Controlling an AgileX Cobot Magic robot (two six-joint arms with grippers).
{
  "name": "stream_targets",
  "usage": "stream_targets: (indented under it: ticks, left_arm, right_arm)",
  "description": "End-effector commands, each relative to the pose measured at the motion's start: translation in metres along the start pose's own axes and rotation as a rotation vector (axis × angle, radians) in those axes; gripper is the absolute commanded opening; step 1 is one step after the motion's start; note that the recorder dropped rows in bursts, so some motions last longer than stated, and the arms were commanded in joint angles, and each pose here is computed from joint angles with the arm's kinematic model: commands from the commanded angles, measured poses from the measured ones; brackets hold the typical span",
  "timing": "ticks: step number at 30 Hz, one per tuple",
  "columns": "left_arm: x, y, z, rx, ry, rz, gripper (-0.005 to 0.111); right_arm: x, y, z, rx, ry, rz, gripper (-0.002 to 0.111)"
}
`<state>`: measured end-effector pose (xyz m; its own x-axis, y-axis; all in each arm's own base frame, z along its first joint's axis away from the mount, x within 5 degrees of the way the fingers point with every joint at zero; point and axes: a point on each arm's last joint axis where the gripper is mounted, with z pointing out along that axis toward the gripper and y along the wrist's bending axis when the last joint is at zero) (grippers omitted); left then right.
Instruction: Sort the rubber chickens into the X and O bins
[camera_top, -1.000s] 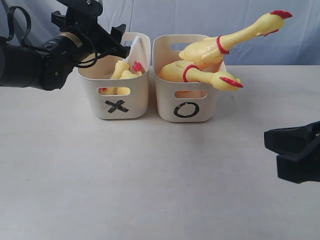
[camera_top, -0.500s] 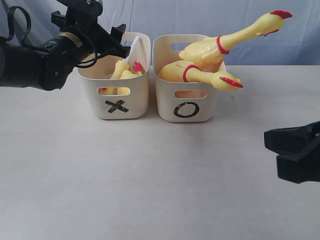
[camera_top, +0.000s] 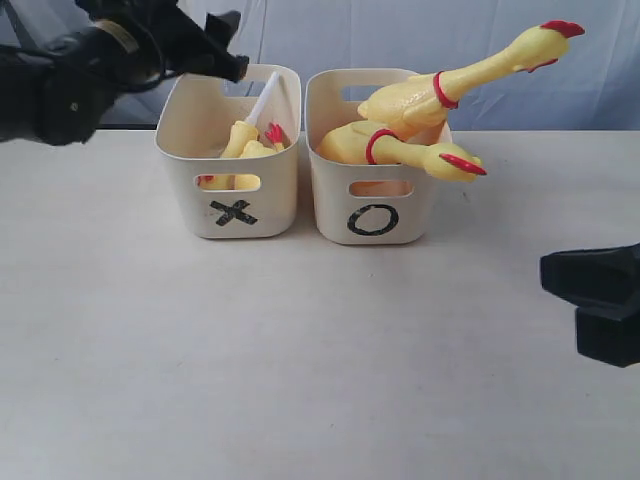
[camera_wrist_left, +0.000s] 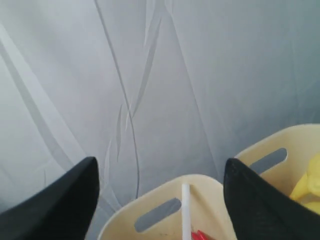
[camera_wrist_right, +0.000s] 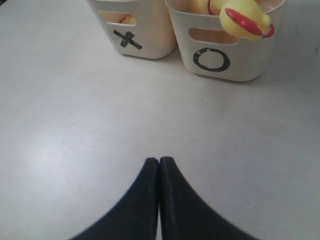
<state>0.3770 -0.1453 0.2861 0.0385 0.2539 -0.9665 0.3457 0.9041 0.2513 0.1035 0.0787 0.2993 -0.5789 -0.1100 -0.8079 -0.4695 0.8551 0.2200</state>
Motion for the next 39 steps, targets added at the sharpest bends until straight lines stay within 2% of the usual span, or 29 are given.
stream_targets:
  ticks: [1,4,7,10,15,19,21,22,25,28,32,35,39]
  left_arm:
    - [-0.065,0.019,-0.039,-0.044,-0.164,-0.006,0.067]
    - [-0.098,0.028,-0.066,-0.069,-0.261,-0.008,0.067]
    - [-0.117,0.033,-0.084,-0.084,-0.321,-0.009,0.067]
    - [-0.129,0.036,-0.096,-0.094,-0.359,-0.01,0.067]
    - [-0.131,0.037,-0.099,-0.095,-0.362,-0.01,0.067]
    - [-0.145,0.04,-0.125,-0.082,-0.331,-0.012,0.067]
    - [-0.151,0.043,-0.139,-0.088,-0.351,-0.012,0.067]
    - [-0.155,0.048,-0.157,-0.111,-0.385,-0.011,0.067]
    - [-0.149,0.059,-0.199,-0.178,-0.413,-0.001,0.067]
    - [-0.122,0.068,-0.257,-0.297,-0.416,0.021,0.067]
    - [-0.097,0.06,-0.301,-0.365,-0.441,0.037,0.067]
    - [-0.079,0.051,-0.321,-0.38,-0.455,0.042,0.067]
    - [-0.068,0.042,-0.346,-0.393,-0.51,0.048,0.067]
  right_arm:
    - [0.0,-0.006,-0.018,0.021,-0.09,0.023,-0.001]
    - [0.0,-0.006,-0.025,0.018,-0.121,0.025,-0.001]
    - [0.0,-0.006,-0.027,0.016,-0.128,0.025,-0.001]
    - [0.0,-0.006,-0.027,0.016,-0.128,0.025,-0.001]
    - [0.0,-0.006,-0.027,0.016,-0.128,0.025,-0.001]
    - [0.002,-0.006,-0.037,0.007,-0.17,0.025,-0.001]
    - [0.003,-0.008,-0.041,0.017,-0.184,0.044,-0.001]
    - [0.003,-0.012,-0.045,0.049,-0.21,0.065,-0.001]
    - [0.01,-0.024,-0.049,0.16,-0.254,0.125,-0.001]
    - [0.033,-0.035,-0.053,0.274,-0.302,0.184,-0.001]
    - [0.055,-0.04,-0.052,0.327,-0.332,0.21,-0.001]
    - [0.066,-0.044,-0.05,0.358,-0.368,0.214,-0.001]
    - [0.073,-0.045,-0.05,0.371,-0.413,0.208,-0.001]
